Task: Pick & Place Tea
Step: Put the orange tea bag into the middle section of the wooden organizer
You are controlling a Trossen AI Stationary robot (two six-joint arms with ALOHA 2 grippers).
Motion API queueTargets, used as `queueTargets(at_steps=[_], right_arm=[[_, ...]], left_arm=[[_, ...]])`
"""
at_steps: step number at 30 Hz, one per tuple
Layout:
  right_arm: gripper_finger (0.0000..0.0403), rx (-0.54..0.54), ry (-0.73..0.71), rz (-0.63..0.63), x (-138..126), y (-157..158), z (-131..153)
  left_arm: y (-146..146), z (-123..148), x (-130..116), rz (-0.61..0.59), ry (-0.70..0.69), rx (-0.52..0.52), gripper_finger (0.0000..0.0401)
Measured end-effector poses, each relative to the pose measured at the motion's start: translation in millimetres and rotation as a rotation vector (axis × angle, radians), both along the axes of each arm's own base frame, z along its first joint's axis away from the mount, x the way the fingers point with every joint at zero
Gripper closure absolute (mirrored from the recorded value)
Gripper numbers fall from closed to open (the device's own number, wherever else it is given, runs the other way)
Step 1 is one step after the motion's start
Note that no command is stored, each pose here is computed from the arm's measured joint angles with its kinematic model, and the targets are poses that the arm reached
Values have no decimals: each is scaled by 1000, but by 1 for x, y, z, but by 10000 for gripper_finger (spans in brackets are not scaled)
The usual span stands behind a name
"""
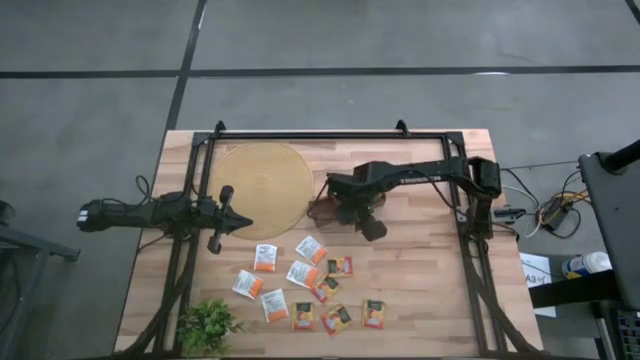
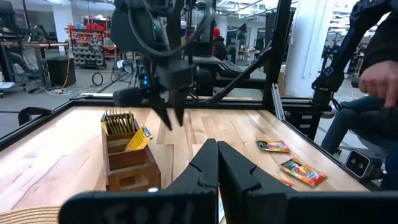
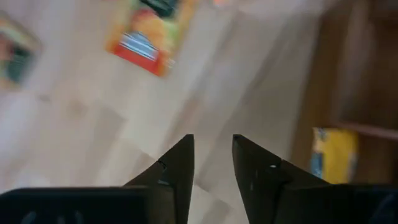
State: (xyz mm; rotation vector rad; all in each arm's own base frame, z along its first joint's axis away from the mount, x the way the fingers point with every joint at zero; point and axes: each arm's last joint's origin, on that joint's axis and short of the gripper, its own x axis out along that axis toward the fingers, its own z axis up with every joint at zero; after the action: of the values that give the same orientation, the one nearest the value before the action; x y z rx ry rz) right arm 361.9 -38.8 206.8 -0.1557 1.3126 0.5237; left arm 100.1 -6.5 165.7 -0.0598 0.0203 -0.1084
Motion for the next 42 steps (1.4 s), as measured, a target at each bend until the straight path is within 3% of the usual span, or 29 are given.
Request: queueTargets(at_steps=[3,7,11,20,25,35,42], right_arm=[[327,-86,12,-5,-2,-3,-5],[383,-95,23,7,-4,-3,-11],[393,-94,26,9,-5,-2,-15],[395,-72,35,-9,-5,7,-13],[395,-20,16,50,-3,29,-10],[393,-22,-90,173,7,67,-4],[353,-50,-150,233,26,83,3]], left_arm=[[0,0,0,0,0,0,401],[0,0,0,0,0,0,401],[0,0,0,0,0,0,401],[0,0,0,0,0,0,401],[0,0,0,0,0,0,401],[0,0,0,1,0,0,401],[0,0,0,1,0,0,401]])
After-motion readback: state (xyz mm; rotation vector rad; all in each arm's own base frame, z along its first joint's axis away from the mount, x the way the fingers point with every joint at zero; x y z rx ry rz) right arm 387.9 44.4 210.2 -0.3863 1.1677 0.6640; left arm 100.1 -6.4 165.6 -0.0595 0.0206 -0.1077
